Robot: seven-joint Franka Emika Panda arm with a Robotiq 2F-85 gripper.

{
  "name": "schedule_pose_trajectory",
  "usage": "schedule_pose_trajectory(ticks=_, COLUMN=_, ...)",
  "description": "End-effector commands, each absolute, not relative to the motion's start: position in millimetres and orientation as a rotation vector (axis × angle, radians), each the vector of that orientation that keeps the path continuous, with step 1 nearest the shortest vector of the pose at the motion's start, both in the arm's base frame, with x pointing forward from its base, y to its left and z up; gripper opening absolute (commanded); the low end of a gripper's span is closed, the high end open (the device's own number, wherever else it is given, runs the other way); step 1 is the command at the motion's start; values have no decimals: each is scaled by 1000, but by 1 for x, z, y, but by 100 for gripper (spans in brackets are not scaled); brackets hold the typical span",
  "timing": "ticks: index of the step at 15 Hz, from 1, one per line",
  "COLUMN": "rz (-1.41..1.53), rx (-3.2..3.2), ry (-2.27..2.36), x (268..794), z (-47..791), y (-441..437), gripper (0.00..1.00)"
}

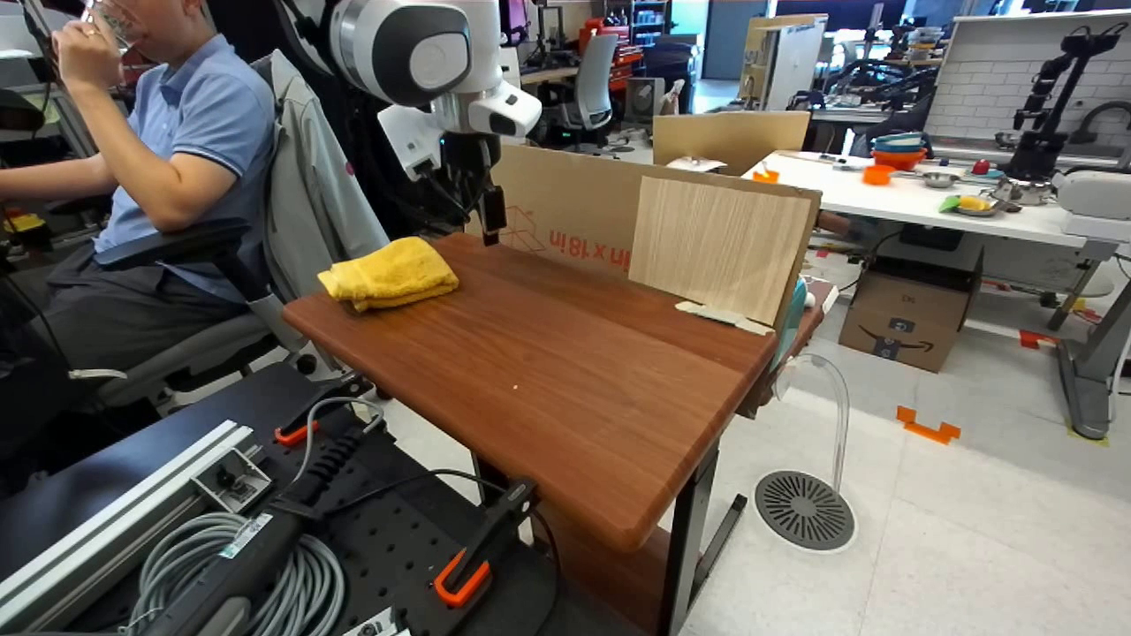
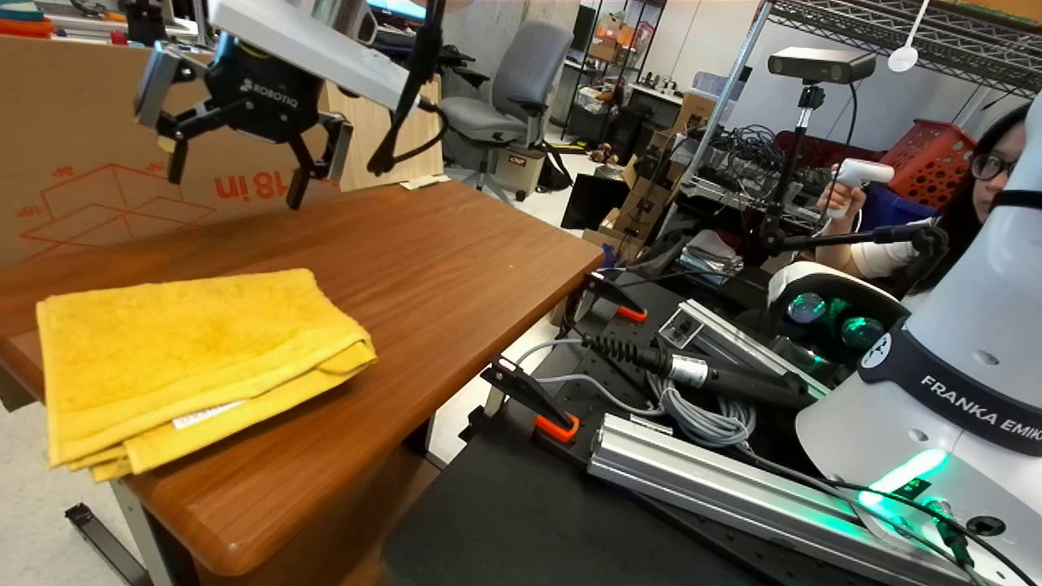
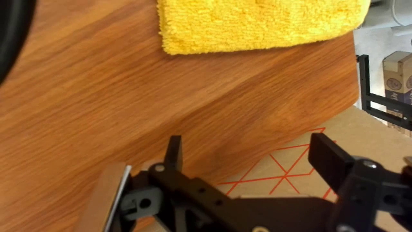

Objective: Slide the towel to the left end of the table

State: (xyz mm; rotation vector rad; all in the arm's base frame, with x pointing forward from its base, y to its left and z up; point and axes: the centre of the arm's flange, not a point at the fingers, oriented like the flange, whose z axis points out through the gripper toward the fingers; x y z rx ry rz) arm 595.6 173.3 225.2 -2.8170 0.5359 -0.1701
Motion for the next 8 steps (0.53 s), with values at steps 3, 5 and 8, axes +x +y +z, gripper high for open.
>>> schedule_pose_trajectory(ticks=3, rz=-185, rx=-2877, ry=495, x=539, z=274, y=112, gripper=100)
schedule_pose_trajectory(ticks=5, rz=-206, rx=-2861, ry=513, x=560, z=257, y=126, gripper=100)
schedule_pose_trajectory(ticks=8, rz=-210, rx=-2869, ry=518, x=550, z=263, y=118, gripper=100)
